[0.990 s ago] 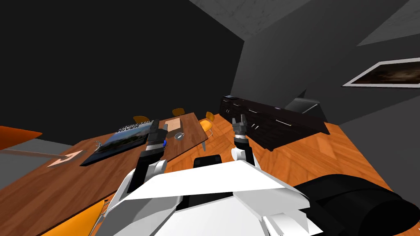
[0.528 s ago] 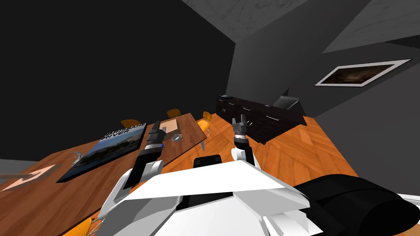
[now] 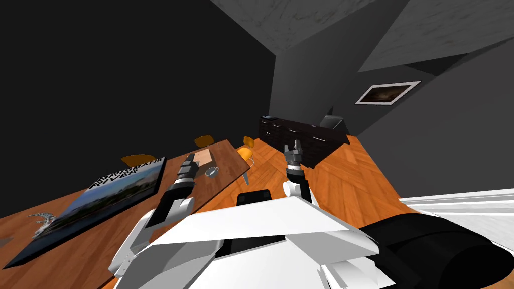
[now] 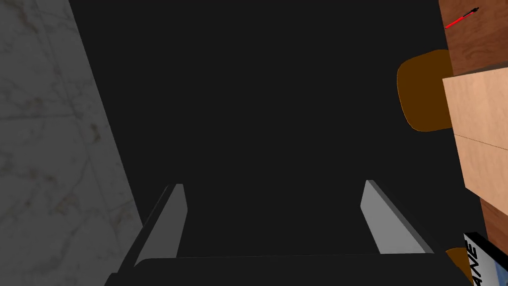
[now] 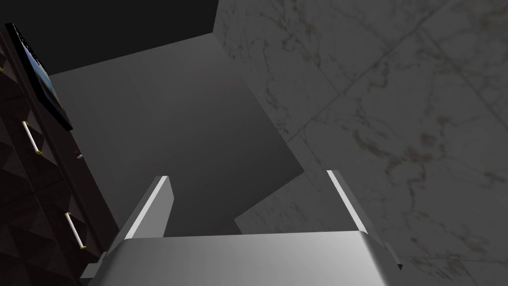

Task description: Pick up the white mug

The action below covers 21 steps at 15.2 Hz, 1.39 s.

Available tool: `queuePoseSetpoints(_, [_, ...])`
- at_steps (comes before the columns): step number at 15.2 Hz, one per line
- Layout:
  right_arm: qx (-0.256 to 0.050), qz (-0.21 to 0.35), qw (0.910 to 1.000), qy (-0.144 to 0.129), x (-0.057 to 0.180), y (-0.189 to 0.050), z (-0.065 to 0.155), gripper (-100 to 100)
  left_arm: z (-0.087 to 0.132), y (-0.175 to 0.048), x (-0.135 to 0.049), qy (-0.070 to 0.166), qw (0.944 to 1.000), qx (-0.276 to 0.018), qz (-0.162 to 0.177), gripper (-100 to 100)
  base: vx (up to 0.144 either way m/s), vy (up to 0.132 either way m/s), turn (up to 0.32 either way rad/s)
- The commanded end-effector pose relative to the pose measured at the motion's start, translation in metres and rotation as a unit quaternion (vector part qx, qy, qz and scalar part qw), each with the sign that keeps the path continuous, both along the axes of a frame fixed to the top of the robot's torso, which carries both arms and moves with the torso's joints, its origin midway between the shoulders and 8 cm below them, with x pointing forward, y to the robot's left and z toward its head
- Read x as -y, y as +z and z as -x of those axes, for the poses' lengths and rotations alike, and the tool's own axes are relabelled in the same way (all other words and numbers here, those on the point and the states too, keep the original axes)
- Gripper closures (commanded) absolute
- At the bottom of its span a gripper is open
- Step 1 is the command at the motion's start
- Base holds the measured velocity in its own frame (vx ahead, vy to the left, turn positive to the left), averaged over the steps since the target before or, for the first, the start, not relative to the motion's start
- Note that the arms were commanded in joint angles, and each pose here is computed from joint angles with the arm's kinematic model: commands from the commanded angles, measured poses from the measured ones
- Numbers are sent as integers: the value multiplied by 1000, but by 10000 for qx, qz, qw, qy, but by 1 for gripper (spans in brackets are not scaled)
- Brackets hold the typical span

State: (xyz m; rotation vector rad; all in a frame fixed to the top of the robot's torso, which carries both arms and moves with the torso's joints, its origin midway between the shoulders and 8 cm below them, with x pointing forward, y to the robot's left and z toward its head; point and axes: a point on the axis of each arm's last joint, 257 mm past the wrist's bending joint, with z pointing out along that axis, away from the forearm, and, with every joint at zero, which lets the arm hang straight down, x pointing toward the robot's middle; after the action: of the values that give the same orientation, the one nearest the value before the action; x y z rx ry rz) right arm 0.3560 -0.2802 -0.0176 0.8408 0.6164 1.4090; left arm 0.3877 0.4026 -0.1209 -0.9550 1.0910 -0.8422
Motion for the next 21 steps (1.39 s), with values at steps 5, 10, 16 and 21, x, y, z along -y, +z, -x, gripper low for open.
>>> queuePoseSetpoints(5, [-1, 0, 10000, -1, 0, 0, 0, 0, 5, -34, -47, 439, 9970, -645, -8, -100, -33, 29, -157])
queuePoseSetpoints(10, [0, 0, 10000, 0, 0, 0, 0, 0, 11, -58, -70, 692, 9914, -1108, 67, -100, -32, 28, -179])
queuePoseSetpoints(16, [0, 0, 10000, 0, 0, 0, 0, 0, 26, -93, -111, 1113, 9780, -1753, 181, -100, -35, 21, -185])
queuePoseSetpoints(21, [-1, 0, 10000, -1, 0, 0, 0, 0, 46, -120, -148, 1491, 9621, -2259, 316, -100, -25, 21, -153])
